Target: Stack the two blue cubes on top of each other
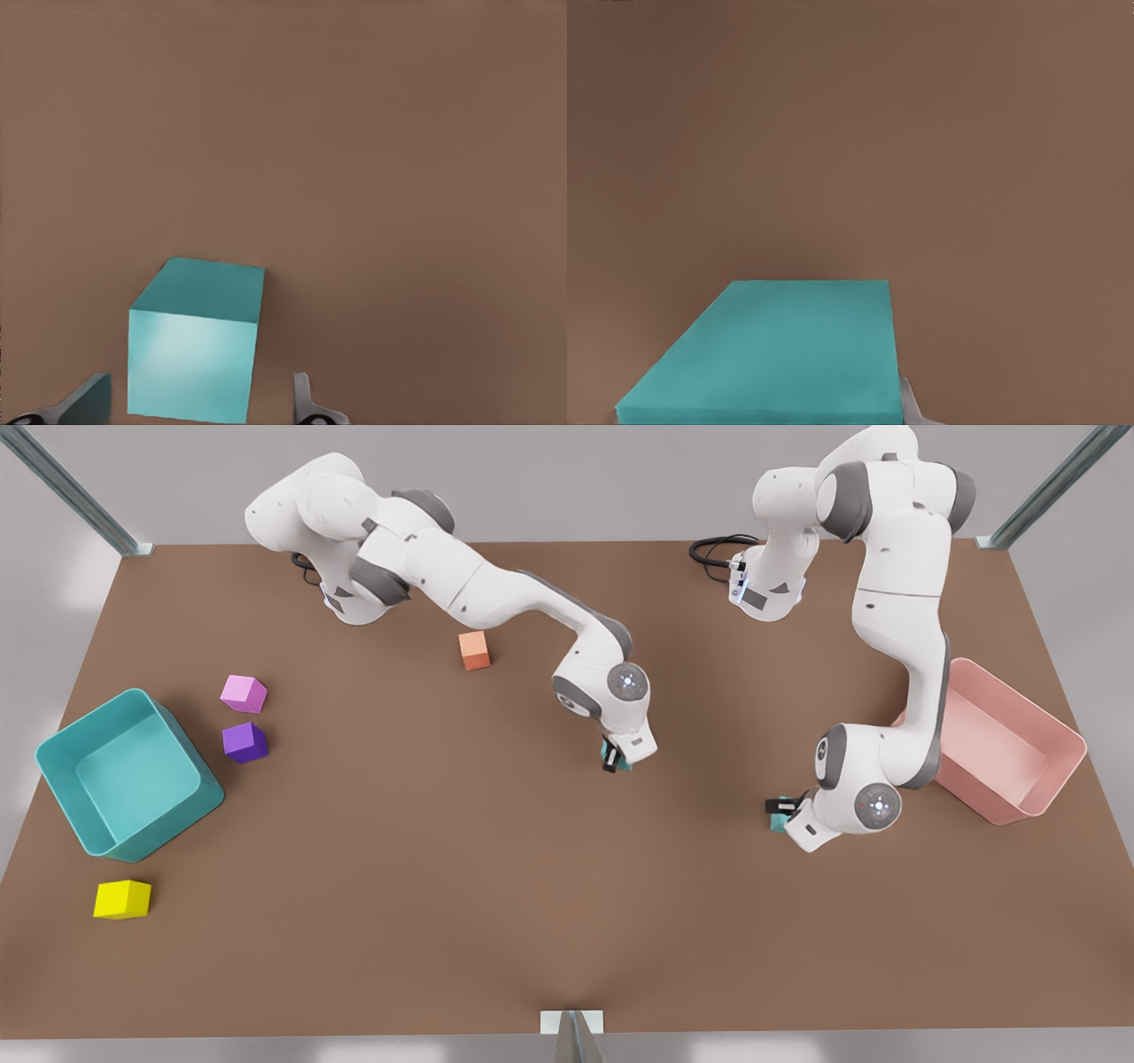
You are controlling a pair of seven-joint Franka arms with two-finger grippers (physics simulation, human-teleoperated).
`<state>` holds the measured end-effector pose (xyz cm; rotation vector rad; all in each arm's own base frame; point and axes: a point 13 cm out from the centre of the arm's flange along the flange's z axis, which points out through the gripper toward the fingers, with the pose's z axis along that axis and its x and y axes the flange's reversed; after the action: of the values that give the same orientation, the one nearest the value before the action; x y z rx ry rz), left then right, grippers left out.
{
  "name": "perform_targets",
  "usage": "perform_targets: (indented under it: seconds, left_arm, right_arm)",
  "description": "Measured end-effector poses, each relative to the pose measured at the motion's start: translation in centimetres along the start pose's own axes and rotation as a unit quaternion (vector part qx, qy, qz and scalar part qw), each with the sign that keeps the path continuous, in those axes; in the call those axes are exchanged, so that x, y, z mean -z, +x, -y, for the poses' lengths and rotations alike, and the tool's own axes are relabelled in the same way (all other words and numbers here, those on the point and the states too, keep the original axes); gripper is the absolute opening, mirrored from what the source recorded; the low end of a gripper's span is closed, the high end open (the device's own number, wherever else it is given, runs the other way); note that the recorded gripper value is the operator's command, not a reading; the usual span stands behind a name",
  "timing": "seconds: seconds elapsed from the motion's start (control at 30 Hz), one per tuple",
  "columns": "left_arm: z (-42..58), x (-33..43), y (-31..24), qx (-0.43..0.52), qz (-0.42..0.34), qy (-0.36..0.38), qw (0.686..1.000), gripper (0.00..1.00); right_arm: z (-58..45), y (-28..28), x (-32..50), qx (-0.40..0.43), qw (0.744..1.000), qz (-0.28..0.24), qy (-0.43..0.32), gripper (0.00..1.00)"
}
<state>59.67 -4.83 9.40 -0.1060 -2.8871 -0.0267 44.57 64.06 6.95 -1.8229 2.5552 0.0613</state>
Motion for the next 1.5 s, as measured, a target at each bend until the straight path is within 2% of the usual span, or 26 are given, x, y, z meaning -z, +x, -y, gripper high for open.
perform_targets:
  seconds: [0.03, 0.1, 0.27, 0.3, 0.4, 0.47, 0.5, 0.53, 0.6, 0.67, 0.73, 0.77, 0.8, 0.83, 0.9, 1.0, 1.1, 1.17, 1.23, 1.3, 1.5]
  left_arm:
    - [-0.4, 0.0, -0.4, -0.002, 0.009, -0.004, 1.000, 1.00]
    - [-0.6, 0.1, -1.1, -0.006, 0.022, -0.010, 1.000, 1.00]
    - [-0.9, -0.5, -2.0, -0.010, 0.037, -0.016, 0.999, 1.00]
    - [-1.0, -0.7, -2.0, -0.010, 0.038, -0.016, 0.999, 1.00]
    - [-1.1, -1.4, -2.1, -0.010, 0.037, -0.017, 0.999, 1.00]
    - [-1.1, -2.0, -1.9, -0.010, 0.034, -0.017, 0.999, 1.00]
    - [-1.1, -2.4, -1.8, -0.010, 0.031, -0.017, 0.999, 1.00]
    - [-1.1, -2.8, -1.8, -0.011, 0.029, -0.017, 0.999, 1.00]
    - [-1.1, -3.3, -1.6, -0.011, 0.024, -0.017, 1.000, 1.00]
    - [-1.1, -4.0, -1.3, -0.012, 0.018, -0.017, 1.000, 1.00]
    - [-1.1, -4.4, -1.0, -0.012, 0.014, -0.017, 1.000, 1.00]
    - [-1.1, -4.6, -0.9, -0.013, 0.012, -0.017, 1.000, 0.96]
    - [-1.1, -4.6, -0.9, -0.013, 0.012, -0.017, 1.000, 0.69]
    - [-1.1, -4.6, -0.9, -0.013, 0.012, -0.017, 1.000, 0.61]
    - [-1.1, -4.3, -1.0, -0.013, 0.014, -0.019, 1.000, 0.60]
    - [-1.2, -2.8, -1.0, -0.011, 0.019, -0.021, 1.000, 0.60]
    - [0.9, 3.0, -0.5, -0.020, 0.040, -0.016, 0.999, 0.61]
    - [9.0, 6.3, 1.2, -0.067, 0.041, 0.001, 0.997, 0.61]
    - [18.7, 7.5, 4.5, -0.122, 0.029, 0.013, 0.992, 0.61]
    - [24.4, 8.6, 7.0, -0.142, 0.021, 0.021, 0.989, 0.61]
    - [32.8, 8.6, 10.5, -0.132, 0.006, 0.017, 0.991, 0.61]
  right_arm:
    - [-0.1, -0.3, -0.4, -0.006, 1.000, 0.006, 0.002, 0.38]
    - [0.1, -0.8, -0.9, -0.019, 1.000, 0.017, 0.008, 1.00]
    - [0.5, -2.0, -0.4, -0.054, 0.997, 0.044, 0.020, 1.00]
    - [0.7, -2.6, 2.0, -0.060, 0.996, 0.055, 0.023, 1.00]
    - [0.2, -4.1, 20.5, -0.069, 0.990, 0.117, 0.029, 1.00]
    - [-1.1, -2.1, 32.0, -0.075, 0.987, 0.139, 0.029, 1.00]
    - [1.7, 0.7, 35.9, -0.104, 0.985, 0.133, 0.034, 1.00]
    - [10.5, 7.0, 39.6, -0.184, 0.975, 0.116, 0.048, 1.00]
    - [24.6, 23.9, 47.3, -0.343, 0.933, 0.087, 0.070, 1.00]
    - [32.7, 40.6, 46.6, -0.473, 0.879, 0.019, 0.050, 1.00]
    - [32.1, 51.7, 38.8, -0.536, 0.841, -0.072, -0.006, 1.00]
    - [30.5, 55.1, 34.3, -0.549, 0.829, -0.104, -0.032, 1.00]
    - [29.3, 57.5, 30.3, -0.558, 0.818, -0.127, -0.052, 1.00]
    - [28.9, 59.1, 26.9, -0.566, 0.810, -0.139, -0.065, 1.00]
    - [29.5, 60.0, 22.5, -0.569, 0.807, -0.142, -0.069, 1.00]
    - [30.9, 58.4, 22.1, -0.560, 0.820, -0.113, -0.047, 1.00]
    - [36.9, 55.1, 30.3, -0.554, 0.832, -0.037, 0.012, 1.00]
    - [38.0, 53.7, 36.2, -0.548, 0.836, -0.012, 0.031, 1.00]
    - [36.9, 53.5, 38.3, -0.545, 0.838, -0.016, 0.026, 1.00]
    - [35.9, 54.0, 39.2, -0.545, 0.838, -0.026, 0.019, 1.00]
    - [33.8, 55.6, 40.3, -0.549, 0.834, -0.050, 0.000, 1.00]
